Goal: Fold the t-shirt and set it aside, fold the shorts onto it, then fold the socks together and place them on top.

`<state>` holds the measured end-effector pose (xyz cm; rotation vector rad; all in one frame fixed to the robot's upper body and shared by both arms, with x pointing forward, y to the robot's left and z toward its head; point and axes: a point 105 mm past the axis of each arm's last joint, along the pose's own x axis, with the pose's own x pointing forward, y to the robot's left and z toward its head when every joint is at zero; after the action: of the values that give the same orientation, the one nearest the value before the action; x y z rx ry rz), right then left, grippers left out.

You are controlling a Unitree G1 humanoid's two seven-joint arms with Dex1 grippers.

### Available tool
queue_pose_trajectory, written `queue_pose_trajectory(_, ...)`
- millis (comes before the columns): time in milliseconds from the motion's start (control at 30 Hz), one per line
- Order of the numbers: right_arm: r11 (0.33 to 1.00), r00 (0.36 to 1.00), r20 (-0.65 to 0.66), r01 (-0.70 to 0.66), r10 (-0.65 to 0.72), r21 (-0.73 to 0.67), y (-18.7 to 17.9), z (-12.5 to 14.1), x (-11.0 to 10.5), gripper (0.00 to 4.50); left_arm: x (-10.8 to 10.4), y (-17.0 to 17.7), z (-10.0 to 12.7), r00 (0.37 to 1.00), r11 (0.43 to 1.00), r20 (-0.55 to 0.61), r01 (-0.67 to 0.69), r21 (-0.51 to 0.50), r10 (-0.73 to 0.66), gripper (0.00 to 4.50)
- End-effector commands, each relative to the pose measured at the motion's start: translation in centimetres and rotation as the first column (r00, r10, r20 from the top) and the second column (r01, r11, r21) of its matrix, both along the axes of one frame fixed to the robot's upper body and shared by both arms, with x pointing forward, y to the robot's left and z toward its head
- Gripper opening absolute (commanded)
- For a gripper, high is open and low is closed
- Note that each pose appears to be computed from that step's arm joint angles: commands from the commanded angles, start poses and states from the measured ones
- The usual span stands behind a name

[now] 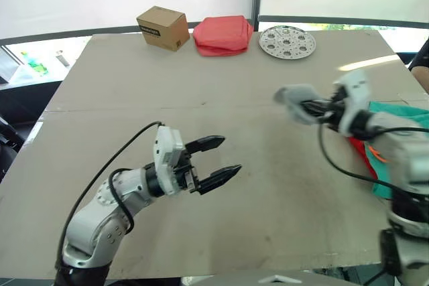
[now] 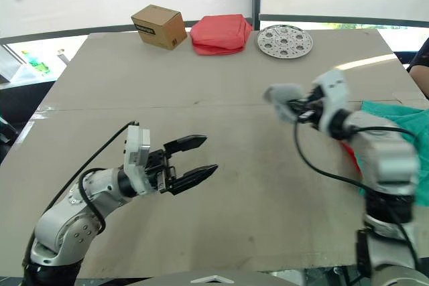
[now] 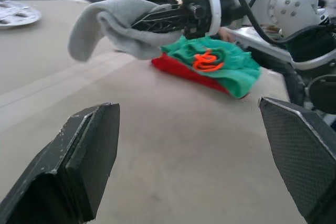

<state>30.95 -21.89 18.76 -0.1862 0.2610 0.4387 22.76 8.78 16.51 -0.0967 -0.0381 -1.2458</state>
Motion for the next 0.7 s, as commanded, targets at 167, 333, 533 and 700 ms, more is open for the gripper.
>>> queue_pose_trajectory(167,0.866,0.864,-0.045,0.501,-0.501,-0.02,-12.0,1.7,-4.2,0.04,0.2,-2.8,1.3,0.984,0.984,0.029,0.177,-0.039,-0.175,4.5)
queue_pose_trajectory(333,0.887,0.891,0.017,0.451,-0.455,0.102,-11.5,4.2,-5.1,0.04,0.3,-2.7,1.2,0.984,0.983,0.028,0.178,-0.038,-0.177,4.5)
queue_pose_trajectory(533,0.913,0.911,-0.069,0.408,-0.406,0.022,-11.4,4.2,-9.2,0.04,0.2,-2.8,0.8,0.983,0.983,0.015,0.182,-0.037,-0.182,4.5)
queue_pose_trajectory(700,0.927,0.885,-0.278,0.37,-0.373,-0.065,-12.0,3.7,-13.8,0.04,0.1,-2.9,0.6,0.98,0.98,0.005,0.197,-0.035,-0.197,4.5)
